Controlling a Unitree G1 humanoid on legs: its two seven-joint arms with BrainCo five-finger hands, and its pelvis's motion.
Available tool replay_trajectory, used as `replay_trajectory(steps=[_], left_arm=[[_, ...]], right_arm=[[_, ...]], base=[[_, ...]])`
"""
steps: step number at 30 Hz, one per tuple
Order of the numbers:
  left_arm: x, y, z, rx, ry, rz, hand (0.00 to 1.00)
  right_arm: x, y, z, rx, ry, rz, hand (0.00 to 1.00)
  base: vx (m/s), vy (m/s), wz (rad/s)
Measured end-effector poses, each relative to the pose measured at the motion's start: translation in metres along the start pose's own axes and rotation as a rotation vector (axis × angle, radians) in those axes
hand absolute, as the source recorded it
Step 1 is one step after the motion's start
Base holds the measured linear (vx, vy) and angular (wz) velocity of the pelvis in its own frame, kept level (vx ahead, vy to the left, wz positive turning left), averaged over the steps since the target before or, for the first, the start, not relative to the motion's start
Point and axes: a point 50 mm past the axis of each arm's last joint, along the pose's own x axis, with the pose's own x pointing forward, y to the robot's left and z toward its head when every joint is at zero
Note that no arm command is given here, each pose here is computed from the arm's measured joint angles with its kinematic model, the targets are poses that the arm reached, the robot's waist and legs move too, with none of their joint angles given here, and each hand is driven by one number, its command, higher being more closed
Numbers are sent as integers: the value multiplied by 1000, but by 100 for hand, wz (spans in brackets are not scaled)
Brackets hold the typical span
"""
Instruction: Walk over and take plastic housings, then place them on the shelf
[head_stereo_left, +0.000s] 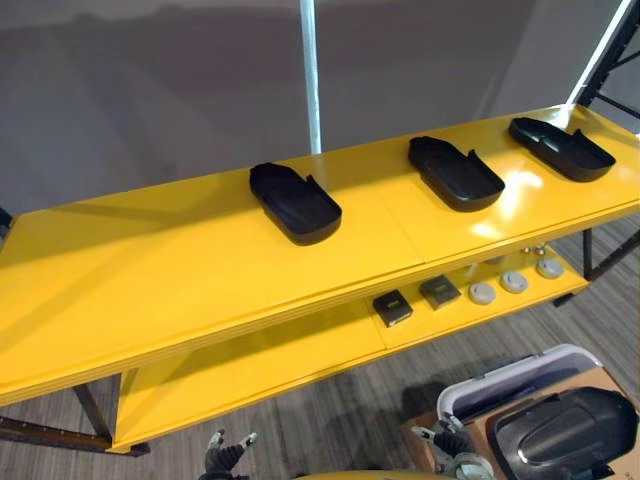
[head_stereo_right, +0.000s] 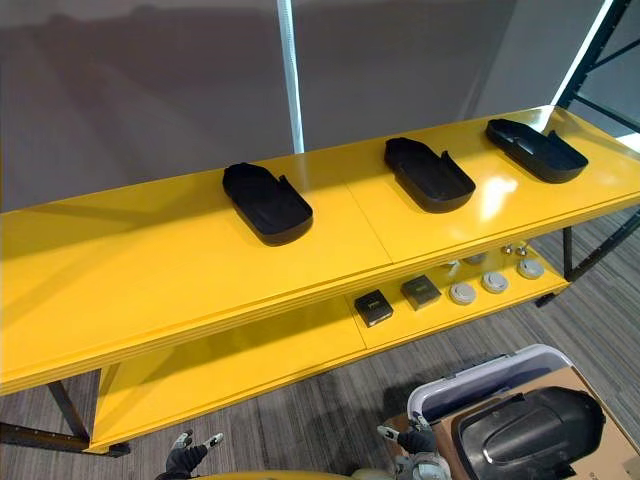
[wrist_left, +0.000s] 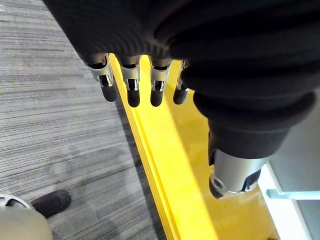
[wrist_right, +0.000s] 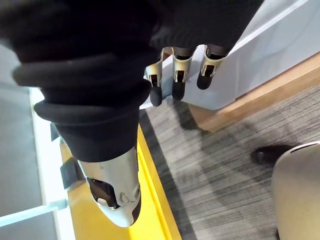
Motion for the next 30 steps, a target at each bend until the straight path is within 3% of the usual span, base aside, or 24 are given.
replay_trajectory(steps=[6, 14, 30], left_arm=[[10, -8, 35, -12, -93, -19, 0], [18, 5, 54, 12, -149, 32, 0], [12, -18, 33, 57, -68, -63, 0]], right_arm=[[5, -3, 16, -28, -41, -12, 0], [12, 15, 53, -67, -143, 37, 0], [2, -3, -1, -79, 15, -4, 0]], base=[[7, 70, -67], [-108, 119, -103], [-61, -129, -91]])
